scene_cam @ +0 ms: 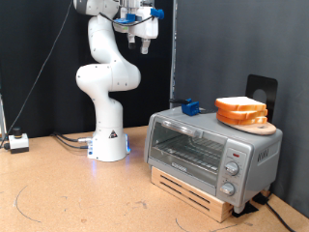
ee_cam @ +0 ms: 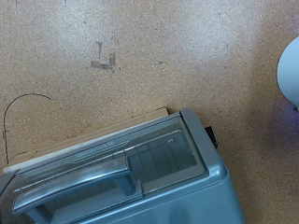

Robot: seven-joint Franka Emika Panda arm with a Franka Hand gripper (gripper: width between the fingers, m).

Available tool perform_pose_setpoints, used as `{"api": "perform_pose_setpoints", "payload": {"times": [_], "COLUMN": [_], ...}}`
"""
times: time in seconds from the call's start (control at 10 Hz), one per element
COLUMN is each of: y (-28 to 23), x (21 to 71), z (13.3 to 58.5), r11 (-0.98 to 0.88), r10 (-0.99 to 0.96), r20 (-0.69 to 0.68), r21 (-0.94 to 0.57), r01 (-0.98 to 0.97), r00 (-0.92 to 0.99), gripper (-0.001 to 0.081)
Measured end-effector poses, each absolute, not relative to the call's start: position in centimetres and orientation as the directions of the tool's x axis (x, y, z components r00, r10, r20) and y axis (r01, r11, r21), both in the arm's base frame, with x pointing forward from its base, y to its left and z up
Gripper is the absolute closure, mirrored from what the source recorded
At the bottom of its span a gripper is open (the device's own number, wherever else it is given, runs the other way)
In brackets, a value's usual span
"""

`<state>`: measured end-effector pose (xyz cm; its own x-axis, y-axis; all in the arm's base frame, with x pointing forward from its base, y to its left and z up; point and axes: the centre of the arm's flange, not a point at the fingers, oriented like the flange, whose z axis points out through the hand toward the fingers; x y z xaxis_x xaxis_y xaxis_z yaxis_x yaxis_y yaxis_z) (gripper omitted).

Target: Make a piece of toast with the oven

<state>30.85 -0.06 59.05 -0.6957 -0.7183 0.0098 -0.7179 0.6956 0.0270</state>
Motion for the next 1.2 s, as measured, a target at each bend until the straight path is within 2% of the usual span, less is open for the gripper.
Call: {"api": "perform_pose_setpoints", "payload": {"times": [0.1,0.5,0.6,0.9,1.1,1.2], "y": [0.2,2.7,2.7,3.1,2.5,2.5], "x": [30.8,29.6,29.5,27.8,28.1,28.1], "z": [59.0,59.4,59.4,60.2,58.3,58.4], "r11": [0.641,0.215,0.247,-0.074,-0.278,-0.236], "r10": [-0.768,-0.975,-0.968,-0.982,-0.937,-0.949], "r20": [0.010,-0.047,-0.047,-0.169,-0.187,-0.188], "r21": [0.032,0.014,0.018,-0.039,-0.118,-0.108], "r01": [-0.767,-0.976,-0.969,-0.996,-0.953,-0.966], "r00": [-0.641,-0.216,-0.247,0.080,0.296,0.253], "gripper": [-0.0004,-0.0004,-0.0004,-0.0004,-0.0004,-0.0004]}}
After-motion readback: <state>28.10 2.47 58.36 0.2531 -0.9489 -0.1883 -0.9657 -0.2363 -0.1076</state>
